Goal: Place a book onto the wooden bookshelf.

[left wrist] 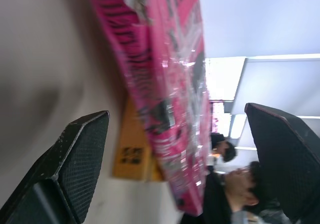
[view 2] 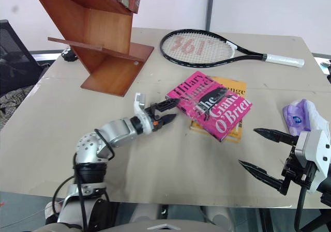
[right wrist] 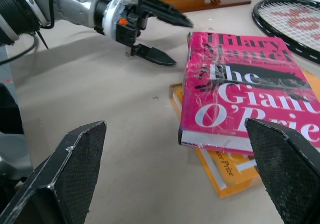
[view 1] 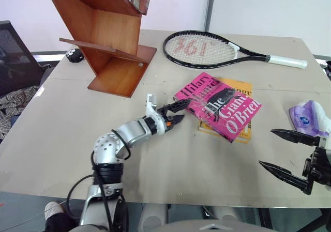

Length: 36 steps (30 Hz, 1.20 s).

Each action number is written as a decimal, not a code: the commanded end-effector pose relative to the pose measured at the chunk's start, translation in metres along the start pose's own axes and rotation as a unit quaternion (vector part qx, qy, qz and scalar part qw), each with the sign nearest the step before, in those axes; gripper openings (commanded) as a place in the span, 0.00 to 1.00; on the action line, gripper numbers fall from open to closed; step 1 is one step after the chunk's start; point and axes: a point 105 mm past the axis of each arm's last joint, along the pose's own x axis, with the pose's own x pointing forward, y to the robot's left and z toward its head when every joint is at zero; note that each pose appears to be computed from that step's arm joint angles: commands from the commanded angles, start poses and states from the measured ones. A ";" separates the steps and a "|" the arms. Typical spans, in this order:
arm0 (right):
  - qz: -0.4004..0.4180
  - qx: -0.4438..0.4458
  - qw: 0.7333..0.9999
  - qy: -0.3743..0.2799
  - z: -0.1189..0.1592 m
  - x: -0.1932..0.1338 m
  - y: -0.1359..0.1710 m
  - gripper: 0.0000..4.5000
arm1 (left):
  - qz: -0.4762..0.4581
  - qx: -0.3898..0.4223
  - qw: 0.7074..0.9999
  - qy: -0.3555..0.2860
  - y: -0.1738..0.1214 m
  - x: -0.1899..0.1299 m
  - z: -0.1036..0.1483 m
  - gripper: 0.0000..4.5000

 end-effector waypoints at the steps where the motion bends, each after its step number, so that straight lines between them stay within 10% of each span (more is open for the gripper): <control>1: -0.013 -0.029 0.999 -0.009 0.010 -0.004 0.001 0.98 | -0.018 -0.010 1.000 0.006 -0.009 0.011 -0.003 1.00; 8: -0.028 -0.036 0.999 0.002 0.006 -0.005 0.000 0.98 | 0.007 -0.058 0.998 -0.001 0.013 0.046 -0.008 1.00; 18: -0.029 -0.035 0.999 0.004 0.004 -0.004 -0.002 1.00 | -0.014 -0.066 0.998 -0.007 0.015 0.042 -0.001 0.06; 25: -0.008 -0.035 0.999 -0.012 0.006 0.004 -0.005 1.00 | -0.054 0.142 0.988 -0.022 -0.019 0.009 0.010 0.04; 32: 0.010 -0.057 0.998 -0.032 0.012 0.010 -0.015 1.00 | -0.158 0.474 0.861 -0.094 -0.114 -0.037 0.034 0.04; 36: -0.002 -0.067 0.994 -0.091 0.033 0.014 -0.030 1.00 | -0.130 0.707 0.682 -0.134 -0.155 -0.064 0.053 0.04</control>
